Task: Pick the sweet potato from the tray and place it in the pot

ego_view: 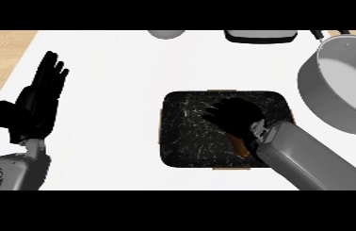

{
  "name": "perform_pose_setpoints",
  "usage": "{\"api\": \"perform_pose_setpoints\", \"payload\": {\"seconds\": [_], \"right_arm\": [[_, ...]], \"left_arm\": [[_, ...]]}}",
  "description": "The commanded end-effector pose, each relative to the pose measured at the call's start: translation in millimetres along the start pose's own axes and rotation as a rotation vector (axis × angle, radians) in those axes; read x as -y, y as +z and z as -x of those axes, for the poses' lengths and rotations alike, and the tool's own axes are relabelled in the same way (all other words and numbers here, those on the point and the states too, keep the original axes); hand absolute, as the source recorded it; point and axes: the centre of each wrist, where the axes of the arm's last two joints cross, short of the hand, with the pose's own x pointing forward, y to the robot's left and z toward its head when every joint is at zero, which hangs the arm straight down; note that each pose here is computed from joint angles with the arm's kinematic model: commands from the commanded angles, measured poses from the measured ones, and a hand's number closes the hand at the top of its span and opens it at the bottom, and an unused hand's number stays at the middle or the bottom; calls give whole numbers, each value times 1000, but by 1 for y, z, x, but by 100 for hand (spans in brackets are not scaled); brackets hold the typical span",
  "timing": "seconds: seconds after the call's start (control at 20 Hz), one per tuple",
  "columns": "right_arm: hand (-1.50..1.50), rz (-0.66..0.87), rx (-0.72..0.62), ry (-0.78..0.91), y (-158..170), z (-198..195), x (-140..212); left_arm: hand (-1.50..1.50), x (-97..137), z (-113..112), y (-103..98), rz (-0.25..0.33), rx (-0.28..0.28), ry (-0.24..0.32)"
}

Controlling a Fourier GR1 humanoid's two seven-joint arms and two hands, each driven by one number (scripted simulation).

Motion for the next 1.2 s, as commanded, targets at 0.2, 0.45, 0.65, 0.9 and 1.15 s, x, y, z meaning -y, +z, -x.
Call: {"api": "perform_pose_setpoints", "payload": {"seconds": [0.2,0.45,0.65,0.9,1.15], "right_arm": [[-150,0,-3,-5,-26,-4,-24],[-150,9,-43,9,-25,12,-23],[-150,-6,-54,10,-36,26,-26],[150,-44,52,155,-45,18,-39],[150,-32,77,119,-52,23,-45]], "left_arm": [[0,12,-1,4,-1,12,-11],[0,17,-1,13,15,-6,-1],[0,-9,1,-8,-28,4,-8],[0,-7,-1,-2,19,-1,4],[0,-11,2,3,13,-5,0]]}}
